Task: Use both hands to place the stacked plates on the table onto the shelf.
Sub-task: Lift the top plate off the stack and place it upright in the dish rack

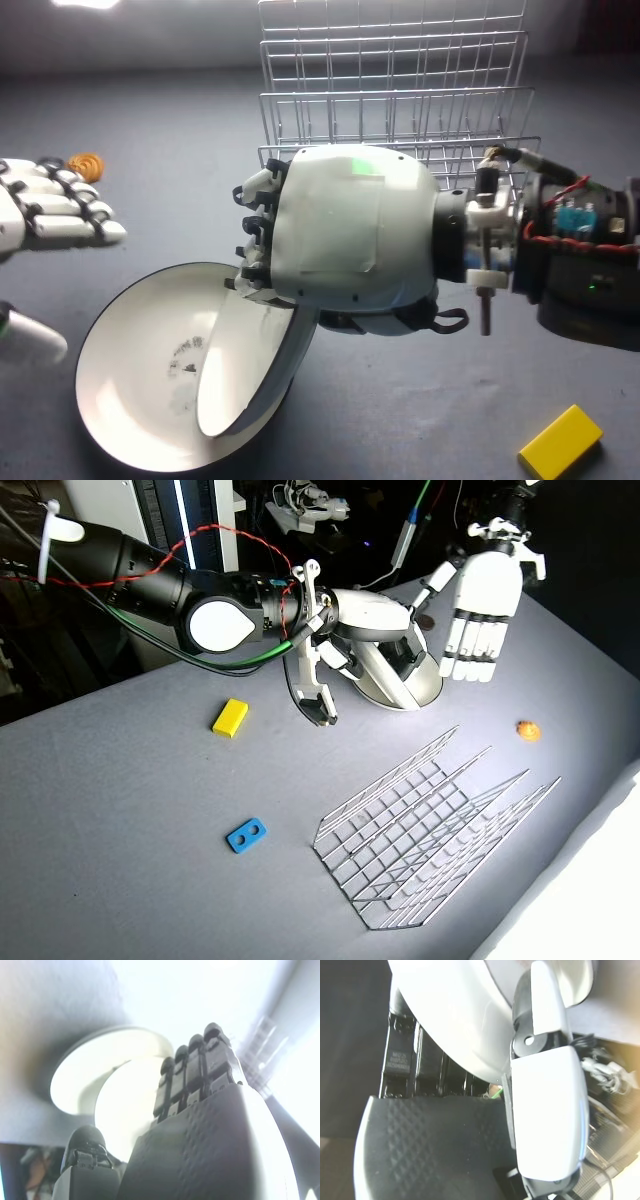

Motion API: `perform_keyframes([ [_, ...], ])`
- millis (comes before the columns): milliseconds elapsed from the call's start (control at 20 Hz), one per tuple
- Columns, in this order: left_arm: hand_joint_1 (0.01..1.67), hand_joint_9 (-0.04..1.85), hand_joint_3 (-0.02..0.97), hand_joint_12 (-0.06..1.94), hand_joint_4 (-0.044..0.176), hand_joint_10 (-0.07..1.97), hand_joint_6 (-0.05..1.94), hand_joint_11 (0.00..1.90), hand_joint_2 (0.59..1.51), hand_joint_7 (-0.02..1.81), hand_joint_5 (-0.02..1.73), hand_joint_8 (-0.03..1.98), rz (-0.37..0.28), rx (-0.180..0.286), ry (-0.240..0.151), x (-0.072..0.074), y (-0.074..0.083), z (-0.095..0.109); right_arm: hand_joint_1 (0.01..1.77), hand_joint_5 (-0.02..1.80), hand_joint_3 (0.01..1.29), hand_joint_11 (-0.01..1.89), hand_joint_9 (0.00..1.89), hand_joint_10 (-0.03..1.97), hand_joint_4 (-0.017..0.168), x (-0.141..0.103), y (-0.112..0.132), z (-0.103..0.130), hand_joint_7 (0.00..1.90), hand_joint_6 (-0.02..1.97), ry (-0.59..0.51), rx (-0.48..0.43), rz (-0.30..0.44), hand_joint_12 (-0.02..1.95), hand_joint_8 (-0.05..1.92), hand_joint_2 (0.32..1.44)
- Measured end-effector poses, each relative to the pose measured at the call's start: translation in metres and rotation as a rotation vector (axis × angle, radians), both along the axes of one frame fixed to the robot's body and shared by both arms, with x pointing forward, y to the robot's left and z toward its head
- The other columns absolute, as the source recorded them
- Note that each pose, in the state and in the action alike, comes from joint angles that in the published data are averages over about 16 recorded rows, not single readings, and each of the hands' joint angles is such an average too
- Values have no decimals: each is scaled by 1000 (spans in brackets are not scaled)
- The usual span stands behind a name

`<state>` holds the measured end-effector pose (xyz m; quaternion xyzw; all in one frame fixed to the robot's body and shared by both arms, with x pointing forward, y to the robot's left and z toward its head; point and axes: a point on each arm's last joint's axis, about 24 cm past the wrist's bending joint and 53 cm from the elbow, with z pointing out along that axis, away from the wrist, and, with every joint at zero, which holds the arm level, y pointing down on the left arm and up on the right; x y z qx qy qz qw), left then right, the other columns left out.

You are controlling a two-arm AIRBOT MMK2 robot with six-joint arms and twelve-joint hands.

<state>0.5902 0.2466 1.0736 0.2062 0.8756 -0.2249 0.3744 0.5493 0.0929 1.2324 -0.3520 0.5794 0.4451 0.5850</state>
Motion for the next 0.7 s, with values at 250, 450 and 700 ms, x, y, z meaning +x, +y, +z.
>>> perform_keyframes([
  [250, 21, 35, 0, 16, 0, 11, 17, 34, 1121, 63, 73, 18, 26, 13, -3, 8, 20, 2, 1171, 912, 10, 723, 1012, 709, 4, -4, -16, 27, 1027, 1011, 17, 41, -27, 1318, 1013, 1006],
  [450, 21, 35, 0, 21, 0, 11, 17, 31, 1122, 63, 69, 18, -4, 9, 11, 4, 25, 2, 1174, 924, 9, 730, 1017, 725, 2, -1, -32, 50, 1040, 1003, 51, 83, -63, 1322, 998, 1008],
  [700, 20, 36, 0, 29, 0, 11, 16, 28, 1123, 63, 66, 18, -98, -19, 45, -13, 17, 3, 1176, 928, 9, 751, 1025, 738, -1, 10, -55, 80, 1046, 989, 119, 156, -123, 1337, 993, 1008],
])
